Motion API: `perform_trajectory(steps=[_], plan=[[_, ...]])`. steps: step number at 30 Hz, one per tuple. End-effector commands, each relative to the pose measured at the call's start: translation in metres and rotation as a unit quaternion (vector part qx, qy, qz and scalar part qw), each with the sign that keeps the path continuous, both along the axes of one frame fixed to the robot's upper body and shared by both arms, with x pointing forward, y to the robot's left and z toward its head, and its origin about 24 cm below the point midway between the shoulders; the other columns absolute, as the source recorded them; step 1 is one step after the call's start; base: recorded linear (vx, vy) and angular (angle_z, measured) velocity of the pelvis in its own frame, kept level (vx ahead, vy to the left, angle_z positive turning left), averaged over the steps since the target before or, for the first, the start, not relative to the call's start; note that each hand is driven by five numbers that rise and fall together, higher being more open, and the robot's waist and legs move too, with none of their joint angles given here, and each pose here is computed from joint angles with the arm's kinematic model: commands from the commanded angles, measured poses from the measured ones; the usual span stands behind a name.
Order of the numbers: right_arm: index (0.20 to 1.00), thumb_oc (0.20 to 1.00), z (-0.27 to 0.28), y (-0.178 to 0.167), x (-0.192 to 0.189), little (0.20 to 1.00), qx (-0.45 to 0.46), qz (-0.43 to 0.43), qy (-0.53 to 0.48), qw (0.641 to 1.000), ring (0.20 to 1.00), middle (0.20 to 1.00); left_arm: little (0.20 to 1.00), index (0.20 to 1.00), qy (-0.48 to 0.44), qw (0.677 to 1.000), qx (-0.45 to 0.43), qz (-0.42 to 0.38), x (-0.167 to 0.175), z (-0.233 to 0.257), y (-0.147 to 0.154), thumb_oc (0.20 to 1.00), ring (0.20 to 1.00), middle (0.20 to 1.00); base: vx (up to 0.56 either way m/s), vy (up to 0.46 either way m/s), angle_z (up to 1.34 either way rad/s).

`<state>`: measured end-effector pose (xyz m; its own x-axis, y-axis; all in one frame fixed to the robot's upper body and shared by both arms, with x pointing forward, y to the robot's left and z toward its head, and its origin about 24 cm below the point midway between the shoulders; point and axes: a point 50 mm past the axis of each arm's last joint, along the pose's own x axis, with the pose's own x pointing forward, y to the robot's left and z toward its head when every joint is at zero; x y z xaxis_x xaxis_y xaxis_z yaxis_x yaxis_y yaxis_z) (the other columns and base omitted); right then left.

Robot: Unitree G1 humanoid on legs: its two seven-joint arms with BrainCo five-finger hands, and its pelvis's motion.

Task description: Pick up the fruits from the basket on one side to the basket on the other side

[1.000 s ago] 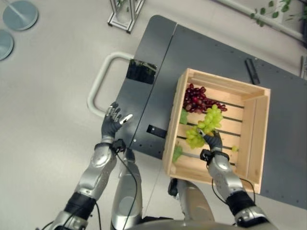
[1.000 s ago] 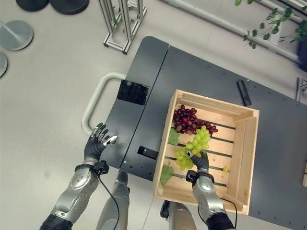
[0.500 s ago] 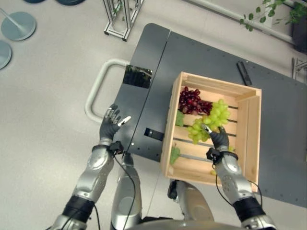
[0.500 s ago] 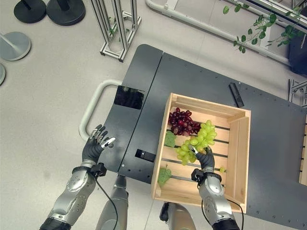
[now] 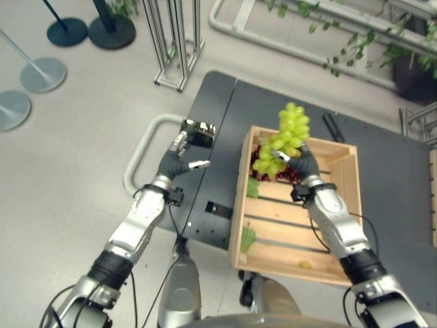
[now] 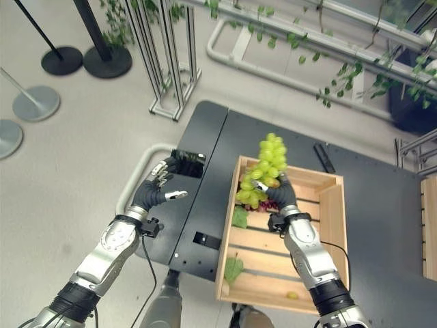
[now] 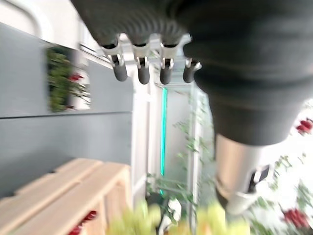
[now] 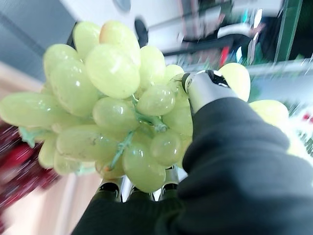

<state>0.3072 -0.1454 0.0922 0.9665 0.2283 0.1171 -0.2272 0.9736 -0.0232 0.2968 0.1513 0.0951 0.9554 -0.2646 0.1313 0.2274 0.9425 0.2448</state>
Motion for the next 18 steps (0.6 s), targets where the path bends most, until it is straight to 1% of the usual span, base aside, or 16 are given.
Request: perform_trajectory(steps=[1,2,10,14,18], plan=[[0.2,0.2,0.011,0.007,-0.004,0.2,-0.009,0.017,-0.039,0.999,0.2,0.2,1.0,1.0,0.02,1.0,0.003,-0.017,-0.005,-0.02,-0.012,1.0,1.0,1.0,0.1,-0.002,-0.02],[0.2,0.2,0.01,0.007,-0.005,0.2,-0.009,0.017,-0.038,0.999,0.2,0.2,1.0,1.0,0.021,1.0,0.003,-0.017,-0.005,-0.02,-0.012,1.0,1.0,1.0,0.1,-0.005,-0.06],[0.2,0.2,-0.007,0.044,-0.012,0.2,0.02,0.067,0.001,0.998,0.2,0.2,1.0,1.0,0.054,0.998,-0.027,-0.025,-0.012,-0.036,-0.032,1.0,1.0,1.0,0.07,-0.006,-0.04],[0.2,0.2,-0.007,0.061,-0.016,0.2,0.028,0.094,0.003,0.995,0.2,0.2,1.0,1.0,0.058,0.997,-0.032,-0.028,-0.012,-0.038,-0.041,1.0,1.0,1.0,0.05,-0.005,0.0],[0.2,0.2,-0.004,0.073,-0.02,0.2,0.023,0.123,-0.002,0.992,0.2,0.2,1.0,1.0,0.07,0.996,-0.04,-0.027,-0.013,-0.042,-0.043,1.0,1.0,1.0,0.05,0.001,0.0]])
